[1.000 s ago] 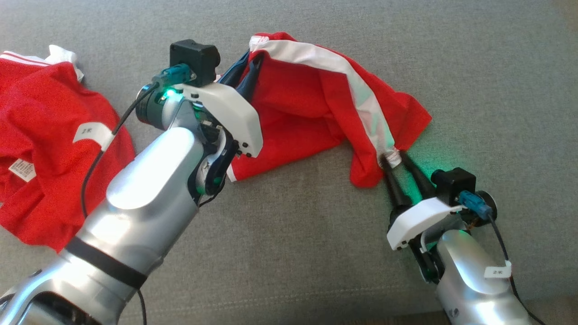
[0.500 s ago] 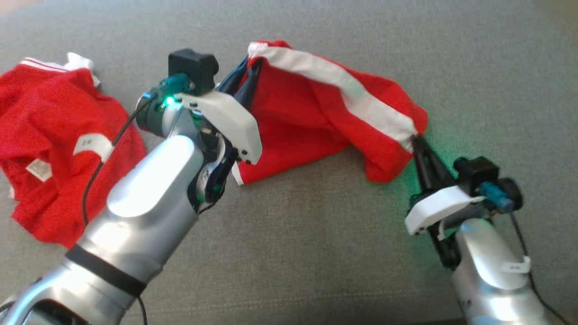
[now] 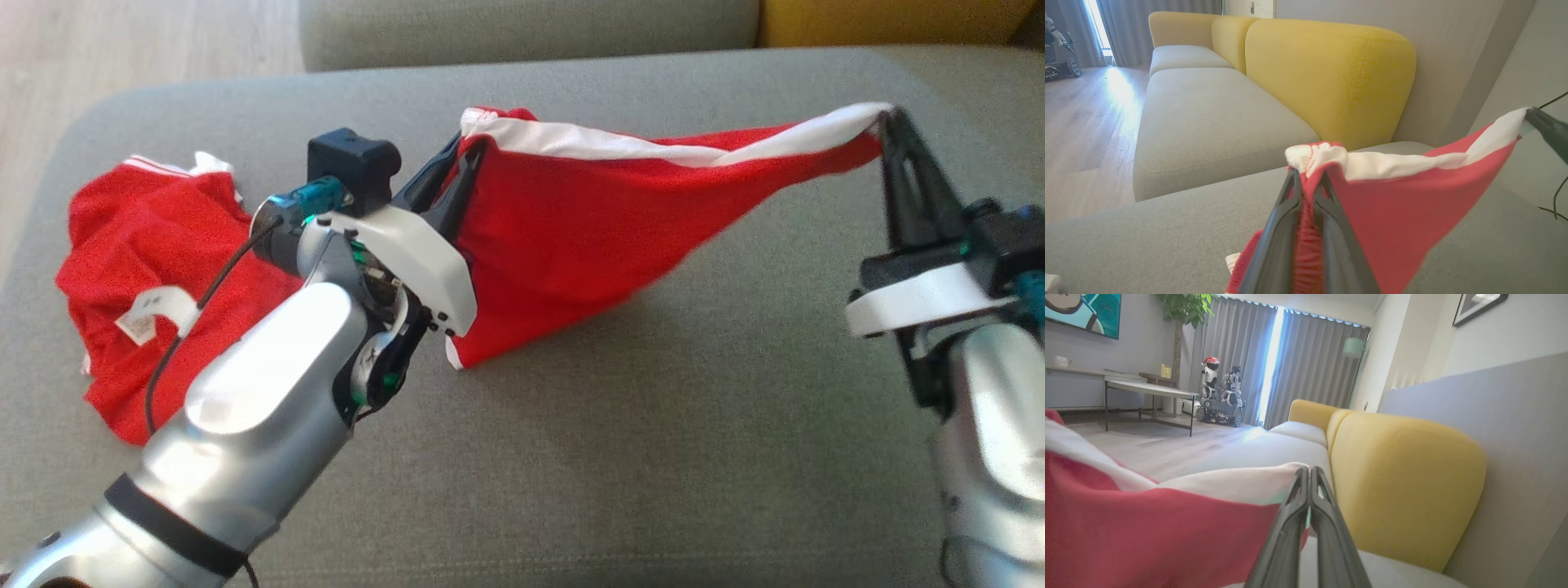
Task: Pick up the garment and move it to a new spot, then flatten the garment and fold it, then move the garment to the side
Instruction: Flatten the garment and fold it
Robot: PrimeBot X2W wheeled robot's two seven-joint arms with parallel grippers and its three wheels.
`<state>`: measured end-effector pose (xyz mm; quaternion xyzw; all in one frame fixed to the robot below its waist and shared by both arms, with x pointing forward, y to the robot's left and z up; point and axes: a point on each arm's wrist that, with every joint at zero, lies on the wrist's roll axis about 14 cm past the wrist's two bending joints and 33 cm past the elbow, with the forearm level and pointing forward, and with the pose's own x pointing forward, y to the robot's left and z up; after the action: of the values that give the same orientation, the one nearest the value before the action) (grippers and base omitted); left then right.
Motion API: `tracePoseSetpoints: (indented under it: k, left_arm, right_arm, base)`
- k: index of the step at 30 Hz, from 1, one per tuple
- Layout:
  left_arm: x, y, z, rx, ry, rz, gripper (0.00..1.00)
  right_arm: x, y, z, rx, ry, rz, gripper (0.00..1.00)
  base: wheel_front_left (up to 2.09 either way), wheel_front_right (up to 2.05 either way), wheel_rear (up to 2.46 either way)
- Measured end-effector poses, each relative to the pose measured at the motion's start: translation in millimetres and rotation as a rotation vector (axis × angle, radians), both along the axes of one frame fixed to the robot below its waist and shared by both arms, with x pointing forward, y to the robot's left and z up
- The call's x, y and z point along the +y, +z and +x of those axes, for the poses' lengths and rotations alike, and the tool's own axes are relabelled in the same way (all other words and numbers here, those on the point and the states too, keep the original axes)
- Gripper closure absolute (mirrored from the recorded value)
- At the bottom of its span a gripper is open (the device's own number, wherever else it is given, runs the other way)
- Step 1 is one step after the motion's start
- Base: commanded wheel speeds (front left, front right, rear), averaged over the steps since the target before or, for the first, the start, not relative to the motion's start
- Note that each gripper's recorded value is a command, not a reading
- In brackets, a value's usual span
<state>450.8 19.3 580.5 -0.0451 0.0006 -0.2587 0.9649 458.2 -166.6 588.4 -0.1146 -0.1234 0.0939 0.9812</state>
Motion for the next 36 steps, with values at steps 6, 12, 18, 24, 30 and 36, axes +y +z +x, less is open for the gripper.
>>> tracePoseSetpoints:
  k: [6, 12, 18, 24, 30, 36]
  left_arm:
    - [5.5, 34.6, -13.1, -0.089, 0.002, -0.016, 1.0]
    - [-0.8, 73.5, -35.4, -0.193, -0.044, -0.016, 1.0]
    - [-4.8, 95.1, -49.4, -0.238, -0.077, -0.014, 1.0]
    - [-2.1, 102.1, -52.3, -0.224, -0.102, -0.006, 1.0]
    - [-2.9, 80.6, -21.3, -0.129, -0.128, 0.041, 1.0]
    - [5.4, 88.3, 65.7, -0.162, -0.077, 0.092, 1.0]
  right_arm:
    - [-4.4, 59.8, -9.1, -0.138, 0.004, -0.064, 1.0]
    - [-4.3, 140.6, -34.4, -0.332, 0.008, -0.127, 1.0]
    - [-12.4, 177.0, -59.0, -0.391, -0.025, -0.162, 1.0]
    - [-17.2, 189.3, -71.9, -0.377, -0.033, -0.153, 1.0]
    - [-18.2, 174.7, -37.3, -0.279, -0.013, -0.193, 1.0]
    - [-12.3, 170.9, 43.1, -0.22, 0.031, -0.241, 1.0]
  base:
    - [0.0, 0.0, 0.0]
    - [0.0, 0.0, 0.0]
    - [0.0, 0.0, 0.0]
    - [0.0, 0.0, 0.0]
    - [0.0, 0.0, 0.0]
    - [0.0, 0.0, 0.0]
